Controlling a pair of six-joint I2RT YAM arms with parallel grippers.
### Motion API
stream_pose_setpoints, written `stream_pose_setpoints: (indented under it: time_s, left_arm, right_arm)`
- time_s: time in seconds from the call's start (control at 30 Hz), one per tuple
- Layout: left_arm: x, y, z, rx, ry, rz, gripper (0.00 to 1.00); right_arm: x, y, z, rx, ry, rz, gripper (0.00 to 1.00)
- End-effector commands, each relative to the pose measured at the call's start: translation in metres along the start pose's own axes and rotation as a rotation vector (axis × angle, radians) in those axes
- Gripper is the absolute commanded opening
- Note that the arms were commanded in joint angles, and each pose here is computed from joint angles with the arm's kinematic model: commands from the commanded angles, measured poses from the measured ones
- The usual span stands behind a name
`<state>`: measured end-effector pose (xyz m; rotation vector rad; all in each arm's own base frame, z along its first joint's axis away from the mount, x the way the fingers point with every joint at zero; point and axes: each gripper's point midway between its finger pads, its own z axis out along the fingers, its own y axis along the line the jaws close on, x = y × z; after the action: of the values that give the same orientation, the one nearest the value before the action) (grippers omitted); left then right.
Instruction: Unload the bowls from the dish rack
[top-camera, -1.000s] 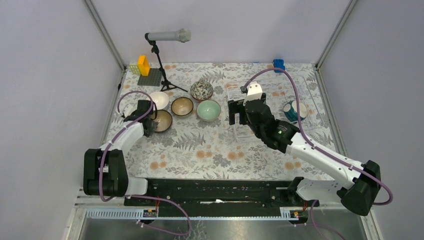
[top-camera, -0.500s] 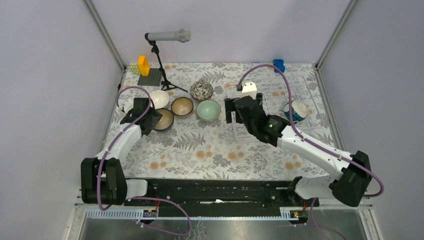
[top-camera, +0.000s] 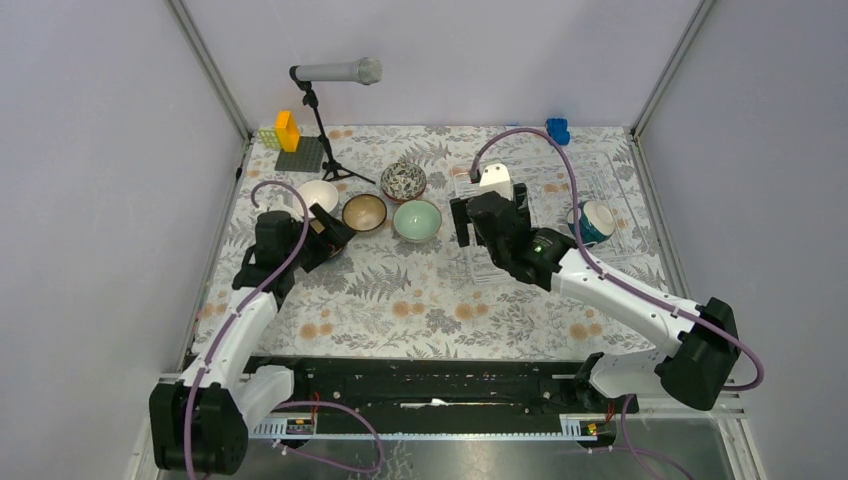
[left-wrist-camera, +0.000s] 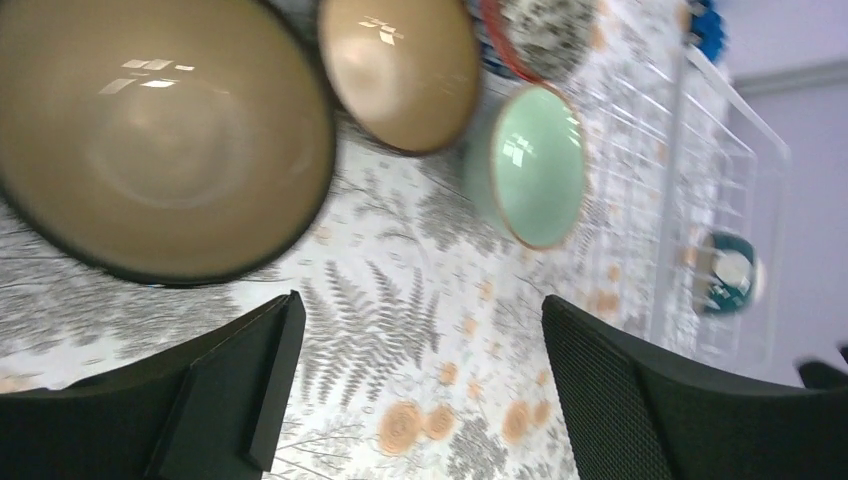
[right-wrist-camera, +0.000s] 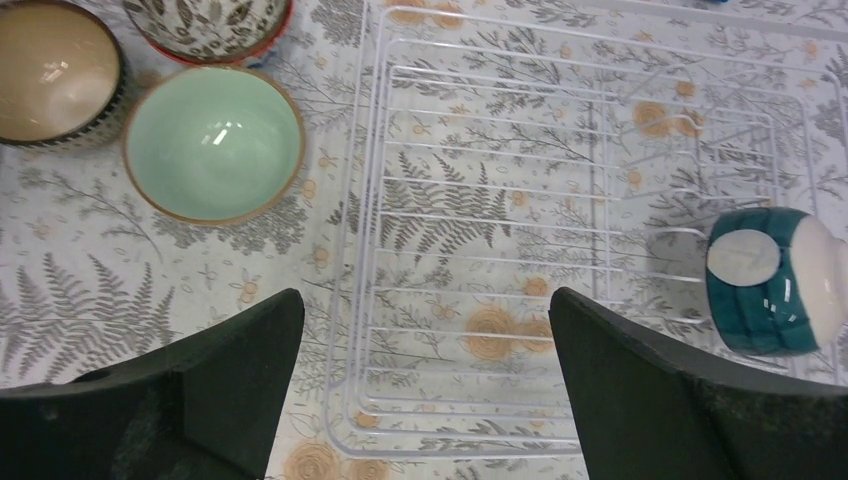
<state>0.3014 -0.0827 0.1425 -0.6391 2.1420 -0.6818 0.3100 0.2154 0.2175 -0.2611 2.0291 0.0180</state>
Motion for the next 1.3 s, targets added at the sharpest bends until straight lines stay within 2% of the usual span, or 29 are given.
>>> stream_pose_setpoints:
  time_s: [0.0, 0.17, 0.27, 0.37, 0.57, 0.7, 0.87, 1.27]
  left_arm:
    - [0.005, -0.063, -0.014, 0.293, 0.001, 0.133, 0.96]
    - [0.033, -0.093, -0.012, 0.422, 0.038, 0.203, 0.99]
    - [0.054, -0.107, -0.010, 0.495, 0.074, 0.237, 0.99]
    - [0.076, -0.120, -0.009, 0.550, 0.119, 0.291, 0.99]
    - [0.113, -0.138, -0.010, 0.627, 0.173, 0.430, 0.99]
    - [0.130, -0.144, -0.009, 0.673, 0.189, 0.472, 0.99]
    - [0.143, -0.150, -0.002, 0.660, 0.231, 0.470, 0.99]
    - [0.154, -0.180, 0.024, 0.564, 0.249, 0.455, 0.99]
  right_arm:
    - [-0.009, -0.021, -0.001, 0.106, 0.018, -0.049, 1.00]
    - [-0.001, -0.072, 0.015, 0.181, 0.127, 0.086, 1.00]
    - [0.004, -0.106, 0.020, 0.248, 0.141, 0.200, 1.00]
    - [0.010, -0.132, 0.025, 0.309, 0.155, 0.246, 1.00]
    - [0.015, -0.164, 0.031, 0.409, 0.198, 0.170, 0.99]
    - [0.022, -0.178, 0.035, 0.468, 0.241, 0.123, 1.00]
    - [0.040, -0.213, 0.028, 0.633, 0.301, 0.061, 1.00]
    - [0.078, -0.238, 0.053, 0.700, 0.483, -0.074, 1.00]
